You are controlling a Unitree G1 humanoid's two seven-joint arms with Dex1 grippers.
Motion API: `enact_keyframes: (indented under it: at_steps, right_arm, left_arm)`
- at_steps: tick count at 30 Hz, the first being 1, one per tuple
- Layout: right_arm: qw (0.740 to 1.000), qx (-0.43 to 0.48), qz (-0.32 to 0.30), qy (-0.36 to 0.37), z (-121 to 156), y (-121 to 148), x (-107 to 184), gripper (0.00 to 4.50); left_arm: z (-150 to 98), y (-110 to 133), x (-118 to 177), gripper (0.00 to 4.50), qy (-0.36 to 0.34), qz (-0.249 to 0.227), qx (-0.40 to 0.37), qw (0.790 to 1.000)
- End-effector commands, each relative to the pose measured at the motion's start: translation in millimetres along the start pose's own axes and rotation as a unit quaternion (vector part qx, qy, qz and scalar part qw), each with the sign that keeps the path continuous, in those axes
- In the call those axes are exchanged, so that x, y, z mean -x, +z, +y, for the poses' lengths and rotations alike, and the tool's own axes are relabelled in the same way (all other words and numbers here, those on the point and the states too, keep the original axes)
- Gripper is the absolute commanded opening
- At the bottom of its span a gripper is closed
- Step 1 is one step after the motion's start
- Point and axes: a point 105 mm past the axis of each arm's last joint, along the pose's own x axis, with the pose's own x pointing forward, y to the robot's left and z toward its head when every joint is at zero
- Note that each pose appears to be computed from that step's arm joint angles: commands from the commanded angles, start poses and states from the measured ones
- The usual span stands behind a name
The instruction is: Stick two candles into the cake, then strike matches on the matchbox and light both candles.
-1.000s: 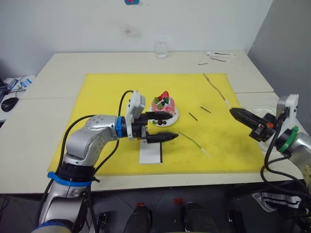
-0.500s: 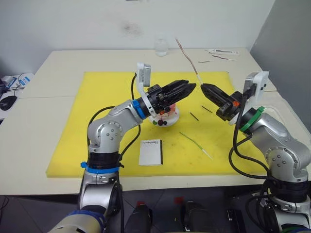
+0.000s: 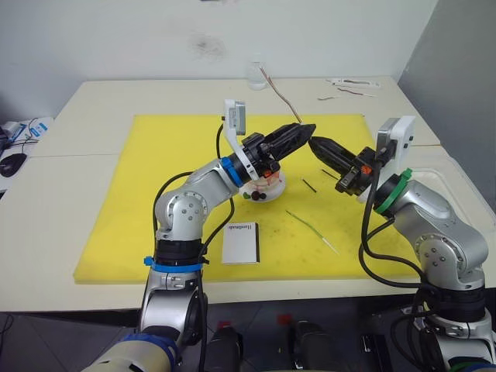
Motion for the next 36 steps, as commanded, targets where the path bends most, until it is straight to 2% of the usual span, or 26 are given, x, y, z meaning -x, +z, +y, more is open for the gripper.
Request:
enact_keyframes:
  at_steps: [1, 6, 22, 23, 27, 35, 36]
  right_arm:
    - [0.999, 0.024, -0.025, 0.011, 8.1, 14.4, -0.8, 0.00]
    - [0.999, 0.024, -0.023, 0.009, 9.0, 13.9, -0.2, 0.00]
    - [0.999, 0.024, -0.019, 0.009, 8.6, 12.7, -0.3, 0.00]
    - [0.999, 0.024, -0.019, 0.009, 8.5, 12.8, -0.4, 0.00]
    - [0.999, 0.025, -0.019, 0.009, 8.4, 12.7, -0.3, 0.00]
    - [1.000, 0.026, -0.014, 0.010, 8.7, 10.3, 0.3, 0.00]
    - [0.999, 0.028, -0.011, 0.010, 8.6, 9.4, 0.3, 0.20]
  left_arm:
    - [-13.7, 9.9, -5.9, 2.43, -0.030, -0.022, -0.010, 0.999]
    - [-16.2, 11.5, -5.1, 0.96, -0.035, -0.027, -0.003, 0.999]
    - [-15.6, 13.4, -4.3, 0.96, -0.035, -0.029, -0.004, 0.999]
    - [-15.7, 13.4, -4.2, 0.68, -0.035, -0.030, -0.003, 0.999]
    - [-16.0, 12.4, -3.9, 0.03, -0.035, -0.028, -0.002, 0.999]
    - [-15.7, 13.0, -2.9, 0.03, -0.032, -0.025, -0.005, 0.999]
    - [-14.8, 14.0, -2.7, 0.00, -0.031, -0.025, -0.006, 0.999]
